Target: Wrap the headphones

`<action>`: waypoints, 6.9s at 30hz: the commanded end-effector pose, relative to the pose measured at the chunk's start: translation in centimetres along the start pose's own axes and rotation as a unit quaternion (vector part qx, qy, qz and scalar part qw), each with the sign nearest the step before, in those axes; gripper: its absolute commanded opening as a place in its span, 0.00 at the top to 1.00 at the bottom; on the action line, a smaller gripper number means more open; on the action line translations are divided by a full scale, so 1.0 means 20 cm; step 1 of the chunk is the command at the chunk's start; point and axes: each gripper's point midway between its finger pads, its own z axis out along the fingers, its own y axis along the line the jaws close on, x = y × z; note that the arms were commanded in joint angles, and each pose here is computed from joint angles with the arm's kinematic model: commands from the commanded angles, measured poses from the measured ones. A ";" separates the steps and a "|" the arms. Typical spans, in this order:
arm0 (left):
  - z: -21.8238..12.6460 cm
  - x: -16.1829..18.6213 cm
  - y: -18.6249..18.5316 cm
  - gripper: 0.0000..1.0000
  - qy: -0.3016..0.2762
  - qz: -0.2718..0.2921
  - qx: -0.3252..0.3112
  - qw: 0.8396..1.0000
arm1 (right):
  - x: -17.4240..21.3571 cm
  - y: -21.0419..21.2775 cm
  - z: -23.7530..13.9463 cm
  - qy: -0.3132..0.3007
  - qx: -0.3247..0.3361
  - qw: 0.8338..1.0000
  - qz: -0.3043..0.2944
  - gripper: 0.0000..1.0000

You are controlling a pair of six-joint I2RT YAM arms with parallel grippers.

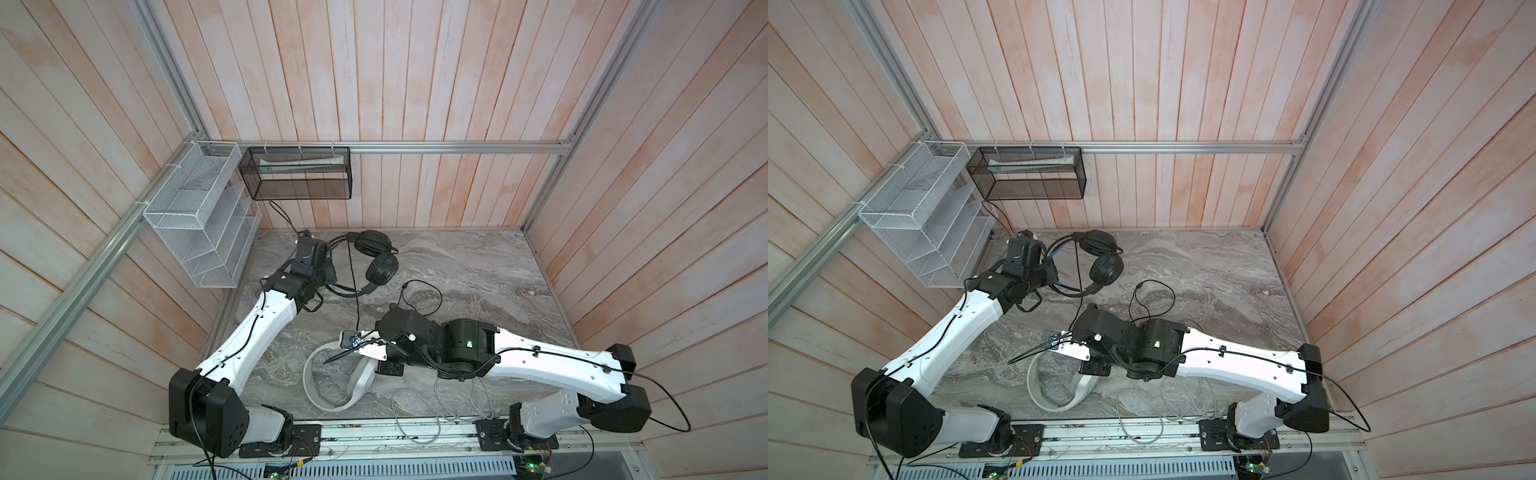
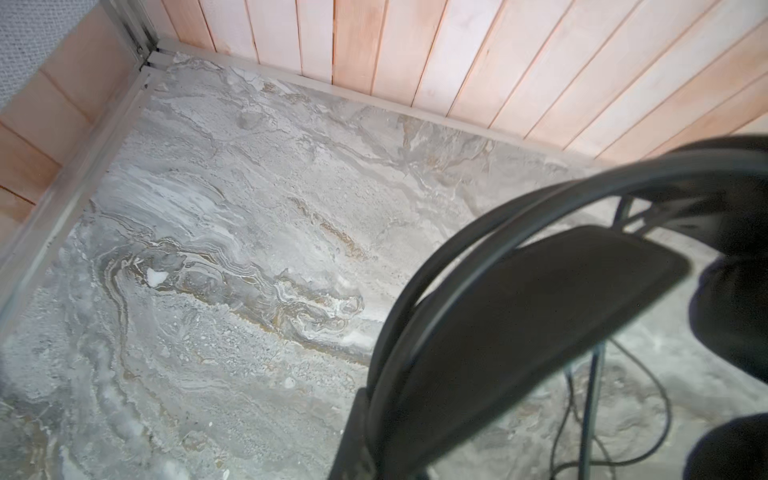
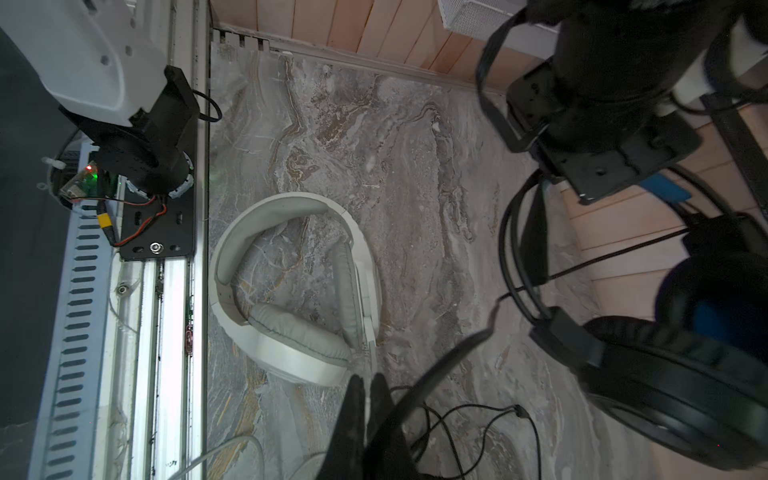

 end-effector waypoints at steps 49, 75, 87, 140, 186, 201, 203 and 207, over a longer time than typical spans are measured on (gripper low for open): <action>-0.27 0.19 0.19 1.00 -0.099 0.068 -0.030 0.992 | -0.10 -0.08 -0.32 -0.040 0.022 0.999 -0.001 1.00; -0.47 0.39 -0.15 1.00 -0.151 0.278 0.046 0.948 | -0.01 -0.97 -0.33 -0.053 0.343 0.935 0.069 0.86; -0.62 0.33 -0.20 1.00 -0.191 0.236 0.119 0.945 | 0.02 -1.11 -0.11 -0.067 0.308 0.945 0.091 0.91; -0.46 0.30 -0.30 1.00 0.055 0.012 0.181 0.982 | -0.58 -1.09 -0.71 -0.236 0.358 0.901 0.068 1.00; -0.07 0.21 0.21 1.00 0.051 -0.085 -0.026 0.995 | -0.77 -0.48 -0.50 -0.226 0.173 0.957 -0.065 1.00; -0.03 0.21 0.15 1.00 0.053 -0.058 -0.004 0.997 | -0.83 -0.33 -0.52 -0.234 0.127 0.959 -0.093 1.00; -0.04 0.23 0.18 1.00 0.050 -0.047 -0.014 0.998 | -0.84 -0.31 -0.49 -0.222 0.114 0.963 -0.097 1.00; -0.07 0.24 0.20 1.00 0.043 -0.041 -0.029 0.998 | -0.85 -0.26 -0.42 -0.208 0.087 0.968 -0.107 1.00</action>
